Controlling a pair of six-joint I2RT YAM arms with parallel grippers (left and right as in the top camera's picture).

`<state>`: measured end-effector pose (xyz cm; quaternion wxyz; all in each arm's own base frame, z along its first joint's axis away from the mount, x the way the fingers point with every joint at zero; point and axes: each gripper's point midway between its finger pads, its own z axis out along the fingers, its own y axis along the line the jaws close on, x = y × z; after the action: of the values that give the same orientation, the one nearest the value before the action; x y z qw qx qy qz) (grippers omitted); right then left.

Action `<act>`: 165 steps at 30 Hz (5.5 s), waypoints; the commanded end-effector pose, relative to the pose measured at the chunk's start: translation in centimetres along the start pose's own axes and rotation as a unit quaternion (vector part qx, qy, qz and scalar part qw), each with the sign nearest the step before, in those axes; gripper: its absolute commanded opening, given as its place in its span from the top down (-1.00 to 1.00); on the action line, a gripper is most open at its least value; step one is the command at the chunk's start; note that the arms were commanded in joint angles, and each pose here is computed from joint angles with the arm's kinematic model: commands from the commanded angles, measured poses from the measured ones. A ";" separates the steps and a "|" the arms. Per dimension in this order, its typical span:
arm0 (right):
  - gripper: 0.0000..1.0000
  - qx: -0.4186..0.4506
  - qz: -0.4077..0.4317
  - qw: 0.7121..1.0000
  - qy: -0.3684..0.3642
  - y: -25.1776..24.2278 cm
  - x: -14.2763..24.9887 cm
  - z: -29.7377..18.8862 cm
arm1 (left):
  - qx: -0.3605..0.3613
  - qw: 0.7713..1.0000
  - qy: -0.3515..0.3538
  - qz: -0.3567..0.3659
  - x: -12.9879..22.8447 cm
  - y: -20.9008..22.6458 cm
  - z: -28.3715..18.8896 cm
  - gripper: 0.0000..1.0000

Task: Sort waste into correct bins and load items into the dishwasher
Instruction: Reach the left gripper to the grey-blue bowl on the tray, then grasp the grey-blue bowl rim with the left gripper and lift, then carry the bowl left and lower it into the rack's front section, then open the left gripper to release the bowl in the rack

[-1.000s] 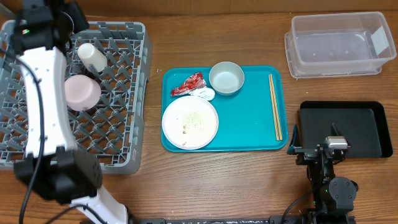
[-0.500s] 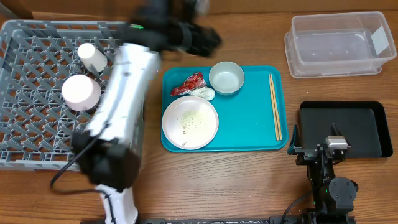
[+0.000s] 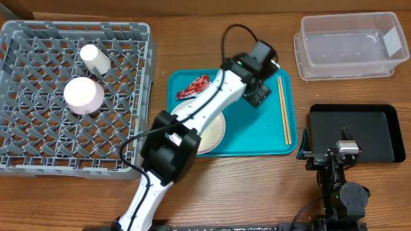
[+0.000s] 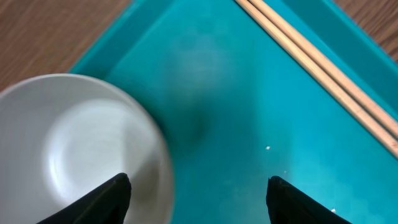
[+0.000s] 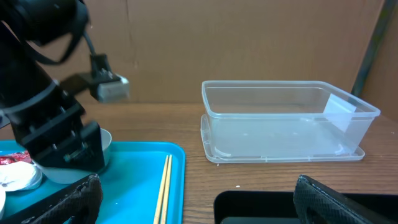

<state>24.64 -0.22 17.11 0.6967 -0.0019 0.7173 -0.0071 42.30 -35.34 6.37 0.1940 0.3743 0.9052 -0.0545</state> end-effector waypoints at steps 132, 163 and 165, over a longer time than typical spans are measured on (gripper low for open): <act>-0.99 0.006 -0.002 1.000 -0.003 -0.2 0.1 0.0 | 0.320 0.615 -0.168 -0.701 36.9 27.7 -22.6 0.92; -0.99 0.006 -0.002 1.000 -0.003 -0.2 0.1 0.0 | 0.202 0.592 -0.091 -0.775 40.4 31.3 -26.6 -0.96; -0.99 0.007 -0.002 1.000 -0.003 -0.2 0.1 0.0 | 0.188 0.601 -0.088 -0.771 39.9 31.7 -28.5 -0.98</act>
<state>24.64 -0.23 17.09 0.6964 -0.0015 0.7176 -0.0069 30.09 19.01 16.73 0.0801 -0.4415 0.7805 -0.4354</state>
